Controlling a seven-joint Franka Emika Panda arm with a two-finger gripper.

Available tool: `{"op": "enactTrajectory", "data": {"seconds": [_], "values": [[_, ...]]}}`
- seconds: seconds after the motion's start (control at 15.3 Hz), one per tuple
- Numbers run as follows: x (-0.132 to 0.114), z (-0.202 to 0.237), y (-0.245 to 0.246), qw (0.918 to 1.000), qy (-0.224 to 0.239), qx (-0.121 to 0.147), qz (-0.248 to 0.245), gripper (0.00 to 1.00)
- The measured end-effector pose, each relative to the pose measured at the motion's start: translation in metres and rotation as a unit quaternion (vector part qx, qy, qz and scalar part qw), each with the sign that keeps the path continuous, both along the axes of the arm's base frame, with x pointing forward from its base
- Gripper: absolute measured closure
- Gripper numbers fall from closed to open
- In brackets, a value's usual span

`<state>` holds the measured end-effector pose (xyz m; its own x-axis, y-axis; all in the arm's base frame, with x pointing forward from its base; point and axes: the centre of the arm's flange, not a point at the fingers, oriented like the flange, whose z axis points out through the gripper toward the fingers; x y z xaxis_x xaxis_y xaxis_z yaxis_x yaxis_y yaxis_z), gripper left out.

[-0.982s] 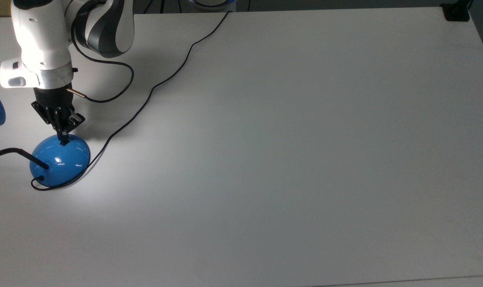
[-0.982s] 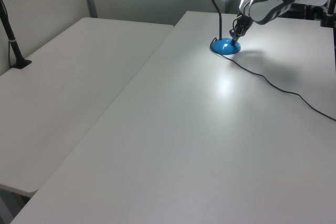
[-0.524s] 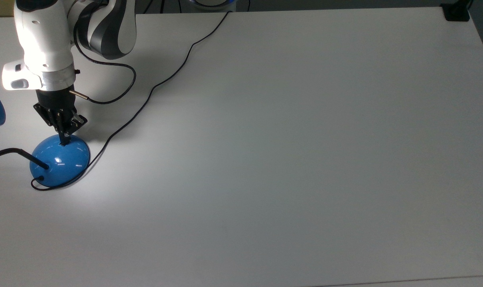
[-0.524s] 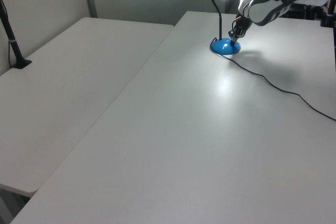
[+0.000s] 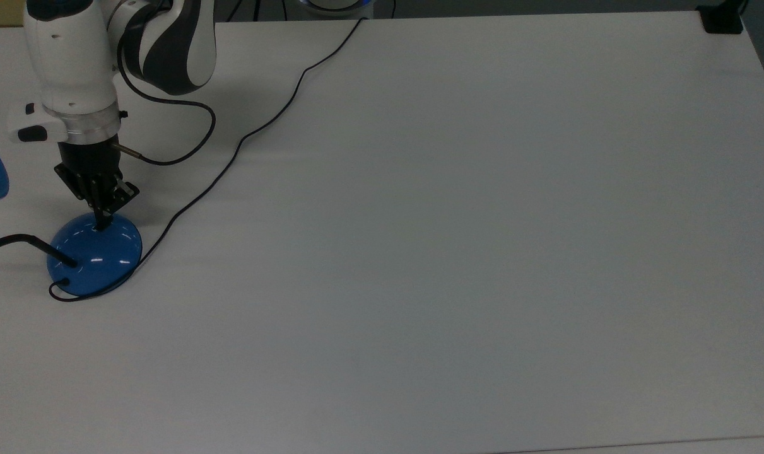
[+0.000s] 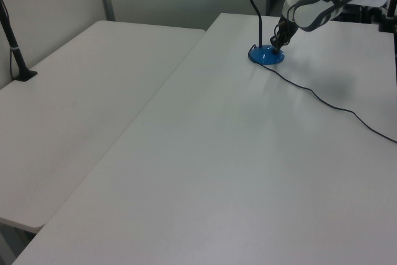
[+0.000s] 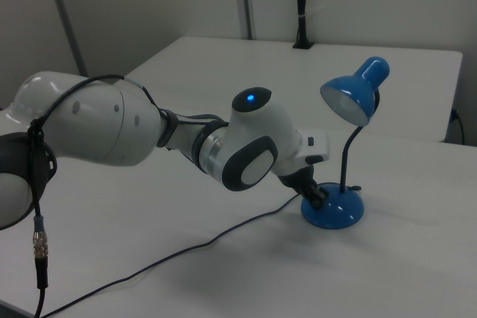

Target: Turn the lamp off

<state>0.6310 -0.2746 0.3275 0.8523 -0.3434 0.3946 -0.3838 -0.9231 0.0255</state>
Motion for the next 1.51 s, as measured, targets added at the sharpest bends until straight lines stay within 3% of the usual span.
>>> {"op": "enactTrajectory", "data": {"seconds": [0.46,0.72,0.92,1.24,1.51], "values": [[-0.003,-0.003,0.0,0.9997,0.022,0.009,-0.001,0.99],[-0.013,-0.012,-0.002,0.997,0.071,0.029,-0.007,0.99],[-0.017,0.014,0.005,0.9945,0.096,0.041,-0.004,0.99],[-0.019,0.102,0.084,0.988,0.135,0.055,0.051,0.99],[-0.022,0.151,0.181,0.9746,0.182,0.025,0.128,0.99]]}}
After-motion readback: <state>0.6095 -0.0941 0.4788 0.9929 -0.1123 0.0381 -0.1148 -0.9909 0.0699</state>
